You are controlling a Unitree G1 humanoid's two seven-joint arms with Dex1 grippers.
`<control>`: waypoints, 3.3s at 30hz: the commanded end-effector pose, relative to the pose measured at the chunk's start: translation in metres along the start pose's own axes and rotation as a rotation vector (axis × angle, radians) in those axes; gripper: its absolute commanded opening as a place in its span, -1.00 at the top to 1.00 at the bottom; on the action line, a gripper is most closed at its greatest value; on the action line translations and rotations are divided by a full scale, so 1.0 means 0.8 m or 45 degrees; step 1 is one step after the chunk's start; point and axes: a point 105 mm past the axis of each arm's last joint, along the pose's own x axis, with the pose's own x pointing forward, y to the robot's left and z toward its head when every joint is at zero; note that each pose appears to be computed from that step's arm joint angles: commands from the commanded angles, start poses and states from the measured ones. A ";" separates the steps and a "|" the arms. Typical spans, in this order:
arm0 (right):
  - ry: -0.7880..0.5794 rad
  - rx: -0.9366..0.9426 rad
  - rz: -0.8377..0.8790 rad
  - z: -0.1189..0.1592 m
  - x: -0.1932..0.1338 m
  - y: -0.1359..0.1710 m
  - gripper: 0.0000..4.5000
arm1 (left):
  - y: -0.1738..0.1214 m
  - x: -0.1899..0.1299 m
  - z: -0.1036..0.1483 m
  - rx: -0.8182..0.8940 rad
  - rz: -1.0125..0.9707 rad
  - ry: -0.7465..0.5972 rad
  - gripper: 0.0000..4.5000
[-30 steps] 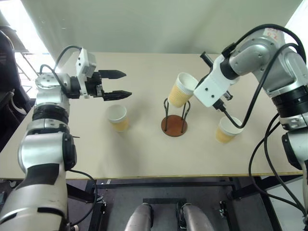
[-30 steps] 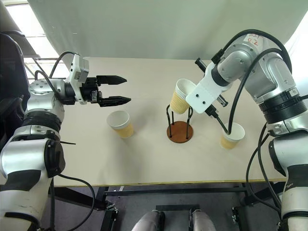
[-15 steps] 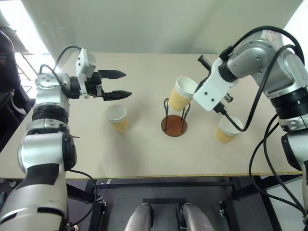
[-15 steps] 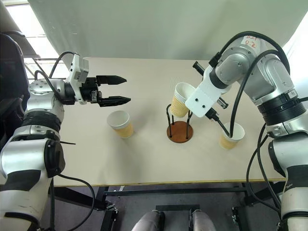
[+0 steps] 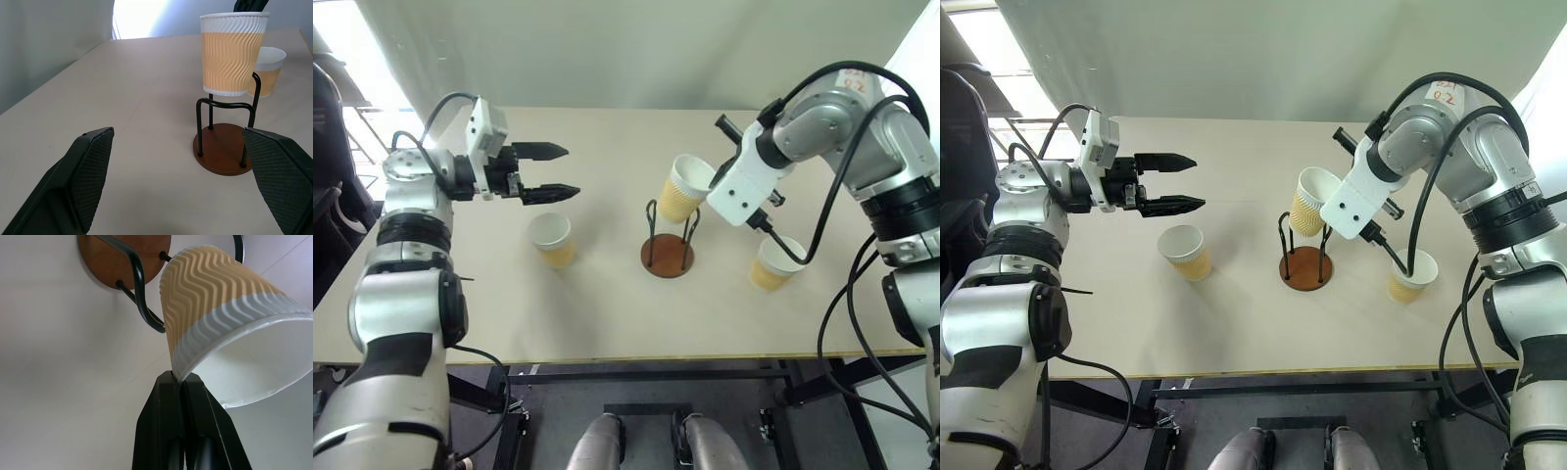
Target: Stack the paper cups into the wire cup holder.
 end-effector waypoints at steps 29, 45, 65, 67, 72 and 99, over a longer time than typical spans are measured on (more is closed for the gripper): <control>-0.475 1.008 -0.351 -0.006 -0.076 0.009 -0.55 | 0.024 -0.042 0.009 0.008 0.159 0.296 -1.00; -0.765 1.204 -0.535 -0.006 -0.083 -0.015 -0.55 | 0.018 -0.068 -0.011 0.139 0.104 0.554 -1.00; -0.924 1.213 -0.331 0.008 -0.084 -0.002 -0.55 | 0.002 -0.086 -0.021 0.251 -0.063 0.730 -1.00; -0.935 1.247 -0.301 0.006 -0.080 0.002 -0.55 | 0.002 -0.085 -0.021 0.257 -0.070 0.736 -1.00; -0.884 1.320 -0.275 -0.008 -0.069 0.013 -0.55 | 0.001 -0.083 -0.020 0.299 -0.102 0.771 -1.00; -0.675 1.467 -0.152 -0.049 -0.068 0.070 -0.55 | -0.026 -0.055 -0.007 0.656 -0.499 1.089 -1.00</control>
